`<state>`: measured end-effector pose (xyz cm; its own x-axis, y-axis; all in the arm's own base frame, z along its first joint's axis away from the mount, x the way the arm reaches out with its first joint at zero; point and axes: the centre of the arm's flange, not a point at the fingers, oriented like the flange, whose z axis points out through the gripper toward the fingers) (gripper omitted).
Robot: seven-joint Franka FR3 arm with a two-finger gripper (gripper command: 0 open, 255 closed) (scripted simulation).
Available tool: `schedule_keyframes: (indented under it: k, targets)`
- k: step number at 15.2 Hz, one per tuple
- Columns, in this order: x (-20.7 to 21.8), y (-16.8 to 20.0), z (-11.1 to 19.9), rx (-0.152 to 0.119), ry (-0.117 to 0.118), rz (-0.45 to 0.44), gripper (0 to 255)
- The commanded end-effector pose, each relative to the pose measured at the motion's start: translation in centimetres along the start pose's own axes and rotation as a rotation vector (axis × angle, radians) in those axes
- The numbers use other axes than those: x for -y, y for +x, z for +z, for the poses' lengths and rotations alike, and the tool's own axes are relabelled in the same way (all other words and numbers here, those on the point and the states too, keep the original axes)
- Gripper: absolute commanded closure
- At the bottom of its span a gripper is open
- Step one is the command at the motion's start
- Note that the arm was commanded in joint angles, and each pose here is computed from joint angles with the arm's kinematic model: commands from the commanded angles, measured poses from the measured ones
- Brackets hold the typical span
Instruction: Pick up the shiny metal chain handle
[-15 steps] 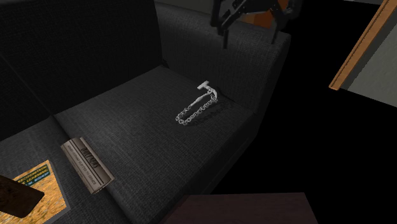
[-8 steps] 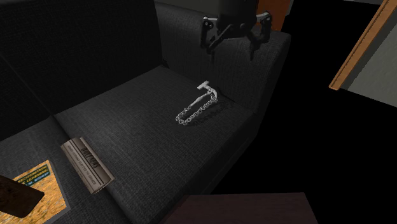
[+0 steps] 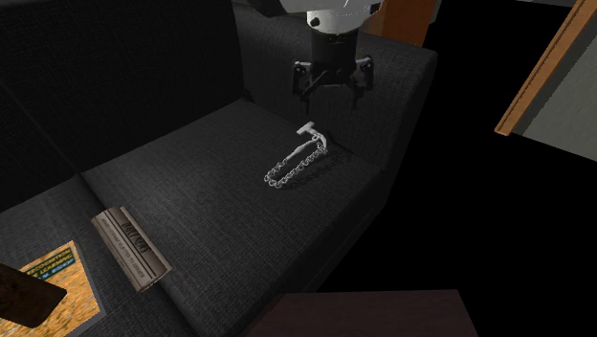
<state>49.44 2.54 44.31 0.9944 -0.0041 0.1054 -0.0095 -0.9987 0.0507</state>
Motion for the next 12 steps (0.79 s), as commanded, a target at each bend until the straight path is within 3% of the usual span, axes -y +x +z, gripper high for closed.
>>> schedule_keyframes:
  k: [1, 12]
  targets:
    - [0.1, 1.6, 2.1, 0.002, -0.002, 0.015, 0]
    - [1.4, 10.5, 13.6, 0.020, -0.013, 0.092, 0]
